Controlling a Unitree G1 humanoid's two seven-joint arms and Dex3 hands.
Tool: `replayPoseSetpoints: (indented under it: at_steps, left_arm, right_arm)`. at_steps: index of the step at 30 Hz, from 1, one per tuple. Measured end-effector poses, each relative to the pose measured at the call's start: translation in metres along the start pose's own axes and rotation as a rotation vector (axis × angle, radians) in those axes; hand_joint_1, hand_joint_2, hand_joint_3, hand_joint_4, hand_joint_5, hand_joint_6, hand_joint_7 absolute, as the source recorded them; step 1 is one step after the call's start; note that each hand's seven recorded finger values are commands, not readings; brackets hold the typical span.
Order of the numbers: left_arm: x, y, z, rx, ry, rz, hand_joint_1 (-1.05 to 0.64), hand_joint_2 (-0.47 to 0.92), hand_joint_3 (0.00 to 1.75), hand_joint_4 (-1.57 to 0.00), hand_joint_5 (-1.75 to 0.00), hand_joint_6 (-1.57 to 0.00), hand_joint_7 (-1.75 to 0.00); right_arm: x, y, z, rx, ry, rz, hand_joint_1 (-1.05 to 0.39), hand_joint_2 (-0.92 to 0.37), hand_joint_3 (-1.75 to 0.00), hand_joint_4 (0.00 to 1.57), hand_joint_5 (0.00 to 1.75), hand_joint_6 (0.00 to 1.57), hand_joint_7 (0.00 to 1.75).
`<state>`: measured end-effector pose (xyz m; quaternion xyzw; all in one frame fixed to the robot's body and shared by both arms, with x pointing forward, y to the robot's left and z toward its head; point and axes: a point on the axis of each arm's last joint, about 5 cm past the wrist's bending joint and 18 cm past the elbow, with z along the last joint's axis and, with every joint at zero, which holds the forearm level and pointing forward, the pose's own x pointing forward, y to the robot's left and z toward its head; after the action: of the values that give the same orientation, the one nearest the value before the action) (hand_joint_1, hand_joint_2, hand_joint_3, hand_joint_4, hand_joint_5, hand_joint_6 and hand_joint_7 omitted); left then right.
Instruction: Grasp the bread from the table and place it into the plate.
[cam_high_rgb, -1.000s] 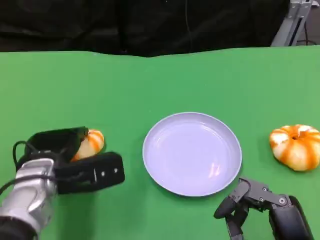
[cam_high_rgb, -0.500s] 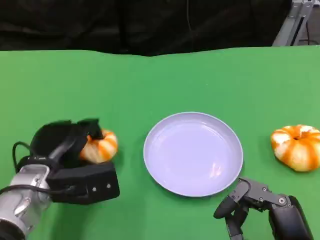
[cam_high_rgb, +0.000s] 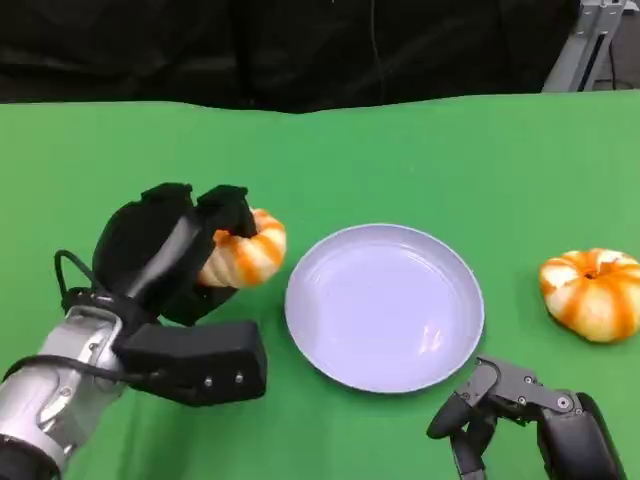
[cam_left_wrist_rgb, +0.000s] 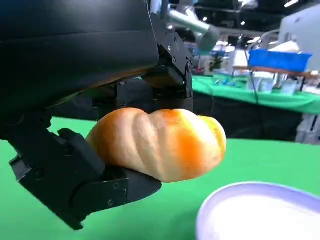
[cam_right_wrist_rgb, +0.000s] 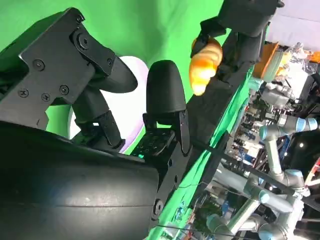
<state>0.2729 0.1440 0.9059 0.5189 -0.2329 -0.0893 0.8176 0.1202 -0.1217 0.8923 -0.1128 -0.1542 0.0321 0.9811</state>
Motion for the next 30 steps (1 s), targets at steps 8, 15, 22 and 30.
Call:
replayPoseSetpoints:
  at_steps: [8,15,22,30]
  left_arm:
    - [0.023,-0.009,0.034,-0.092,-0.128,0.026,-0.14,0.30,1.32,-0.90,-1.75,-0.75,-1.69]
    - [0.026,-0.016,0.040,-0.108,-0.139,-0.002,-0.14,0.29,1.32,-0.90,-1.75,-0.74,-1.71]
    - [0.042,-0.030,0.062,-0.120,-0.145,-0.112,-0.18,0.49,0.96,-0.74,-1.75,-0.78,-1.31]
    - [0.060,-0.033,0.085,-0.091,-0.151,-0.281,-0.27,0.91,0.11,-0.62,-0.91,-0.72,-0.14]
  right_arm:
    - [0.000,0.0009,0.000,-0.007,-0.001,0.000,0.00,-0.26,-1.39,0.85,1.65,0.86,1.27]
    - [0.000,0.0013,0.000,-0.006,-0.001,-0.005,0.00,-0.26,-1.39,0.86,1.64,0.86,1.27]
    - [0.000,0.0027,0.001,-0.021,-0.004,-0.001,-0.03,-0.27,-1.38,0.84,1.66,0.86,1.26]
    - [-0.003,0.0039,0.001,-0.016,0.006,-0.001,-0.01,-0.28,-1.37,0.84,1.67,0.86,1.26]
